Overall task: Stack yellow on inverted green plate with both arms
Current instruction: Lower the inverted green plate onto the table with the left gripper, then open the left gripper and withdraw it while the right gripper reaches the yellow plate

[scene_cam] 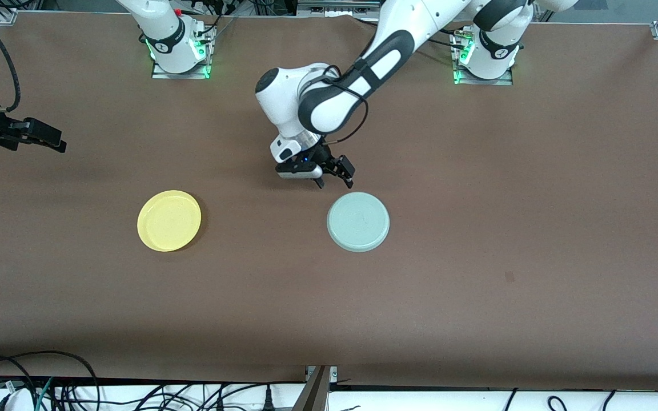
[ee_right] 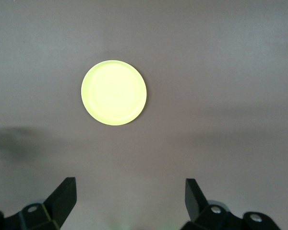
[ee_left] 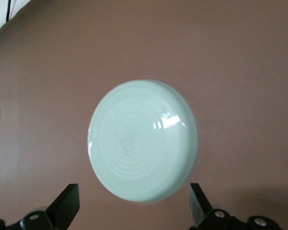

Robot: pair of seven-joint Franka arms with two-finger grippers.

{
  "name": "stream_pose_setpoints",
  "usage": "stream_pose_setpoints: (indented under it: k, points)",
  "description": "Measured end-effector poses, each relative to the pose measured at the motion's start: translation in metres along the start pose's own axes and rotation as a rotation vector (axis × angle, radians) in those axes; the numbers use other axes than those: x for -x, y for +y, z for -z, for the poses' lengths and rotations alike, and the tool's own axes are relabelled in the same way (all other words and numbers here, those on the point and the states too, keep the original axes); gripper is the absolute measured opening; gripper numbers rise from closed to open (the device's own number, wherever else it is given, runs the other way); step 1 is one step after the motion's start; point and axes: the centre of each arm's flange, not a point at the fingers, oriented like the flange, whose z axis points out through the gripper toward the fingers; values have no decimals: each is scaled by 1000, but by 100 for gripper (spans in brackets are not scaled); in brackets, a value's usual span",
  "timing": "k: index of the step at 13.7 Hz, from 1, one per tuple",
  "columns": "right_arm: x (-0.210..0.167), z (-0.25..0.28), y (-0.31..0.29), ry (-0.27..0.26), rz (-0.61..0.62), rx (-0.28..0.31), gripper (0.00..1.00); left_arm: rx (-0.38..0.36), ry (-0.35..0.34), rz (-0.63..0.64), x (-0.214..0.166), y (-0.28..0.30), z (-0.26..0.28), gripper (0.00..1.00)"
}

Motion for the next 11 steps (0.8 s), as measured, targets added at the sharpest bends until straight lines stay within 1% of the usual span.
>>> stream_pose_setpoints:
  k: [2, 3, 5, 7, 9, 10, 11]
  points:
    - [0, 0, 1, 0, -2, 0, 100, 82, -60, 83, -39, -49, 8, 100]
    - [0, 0, 1, 0, -2, 0, 100, 126, -90, 97, -57, -79, 14, 100]
    - [0, -1, 1, -1, -2, 0, 100, 196, -127, 105, -91, -146, 24, 100]
    - [-2, -4, 1, -6, -2, 0, 100, 261, -165, 153, -116, -207, 25, 100]
    - [-8, -17, 0, -27, 0, 1, 100, 333, -218, 223, -133, -263, 15, 100]
    - [-15, -27, -1, -34, 1, 1, 100, 362, -235, 248, -141, -294, 7, 100]
    - [-26, -41, -2, -30, 2, 2, 100, 387, -245, 267, -148, -324, 0, 100]
